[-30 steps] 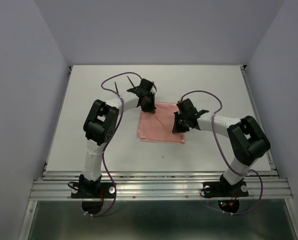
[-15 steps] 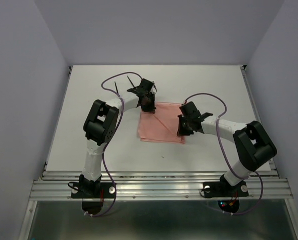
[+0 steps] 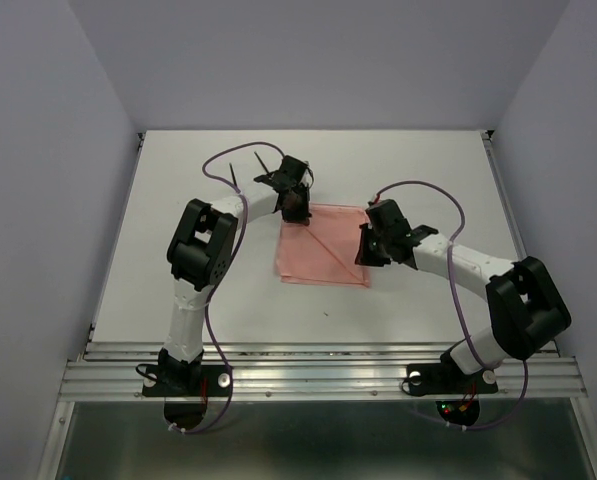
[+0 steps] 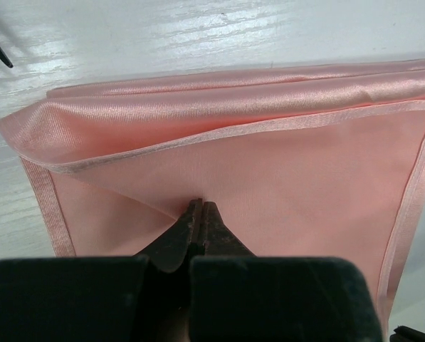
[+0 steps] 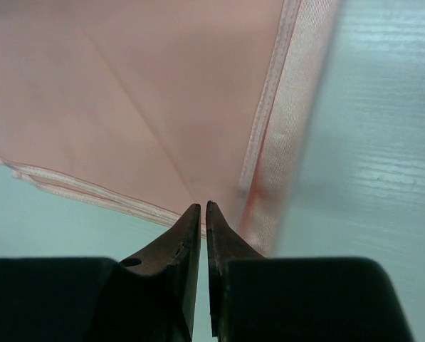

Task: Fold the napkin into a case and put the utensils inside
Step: Smooth out the upper triangle-folded napkin at the center of the board, then move the upper triangle-folded napkin to the center of the board.

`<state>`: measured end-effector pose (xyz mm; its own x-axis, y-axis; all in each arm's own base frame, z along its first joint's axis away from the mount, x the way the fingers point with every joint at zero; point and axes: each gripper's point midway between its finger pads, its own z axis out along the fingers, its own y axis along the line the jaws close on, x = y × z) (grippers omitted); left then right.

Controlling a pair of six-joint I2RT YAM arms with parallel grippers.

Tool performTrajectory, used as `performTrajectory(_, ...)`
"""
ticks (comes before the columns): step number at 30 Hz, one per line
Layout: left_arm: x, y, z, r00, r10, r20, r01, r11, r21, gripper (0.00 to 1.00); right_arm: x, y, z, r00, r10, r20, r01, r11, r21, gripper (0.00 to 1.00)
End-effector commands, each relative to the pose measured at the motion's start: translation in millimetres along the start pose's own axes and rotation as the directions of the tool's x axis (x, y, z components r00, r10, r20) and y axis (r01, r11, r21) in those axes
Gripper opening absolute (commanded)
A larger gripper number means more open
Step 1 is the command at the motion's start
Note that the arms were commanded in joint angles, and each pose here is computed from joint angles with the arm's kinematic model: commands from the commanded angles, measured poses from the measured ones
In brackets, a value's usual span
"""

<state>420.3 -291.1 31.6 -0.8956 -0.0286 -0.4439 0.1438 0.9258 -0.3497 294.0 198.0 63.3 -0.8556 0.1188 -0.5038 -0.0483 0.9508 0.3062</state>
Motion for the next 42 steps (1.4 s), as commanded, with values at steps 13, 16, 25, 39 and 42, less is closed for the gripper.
performTrajectory(13,-32,-20,-28,0.997,0.025,0.076,-0.028,0.999,0.037,0.00,3,-15,-5,0.999,0.023,0.044,-0.025,0.998,0.061,0.13)
performTrajectory(16,-41,-29,-42,0.994,0.029,0.107,-0.035,0.998,0.051,0.00,-15,-11,-17,0.993,0.028,0.113,-0.035,0.998,0.059,0.18)
performTrajectory(25,-60,-37,-82,0.982,0.025,0.188,-0.033,0.999,0.037,0.02,-14,-44,-1,0.994,0.040,0.105,-0.059,0.982,0.178,0.26)
performTrajectory(39,-57,-21,-112,0.972,0.028,0.234,-0.020,0.999,-0.036,0.14,36,-45,27,0.998,0.045,-0.036,-0.040,0.989,0.141,0.21)
performTrajectory(42,-60,-15,-119,0.967,0.033,0.252,-0.016,0.997,-0.069,0.15,51,-25,28,0.997,0.050,-0.053,-0.046,0.995,0.087,0.20)
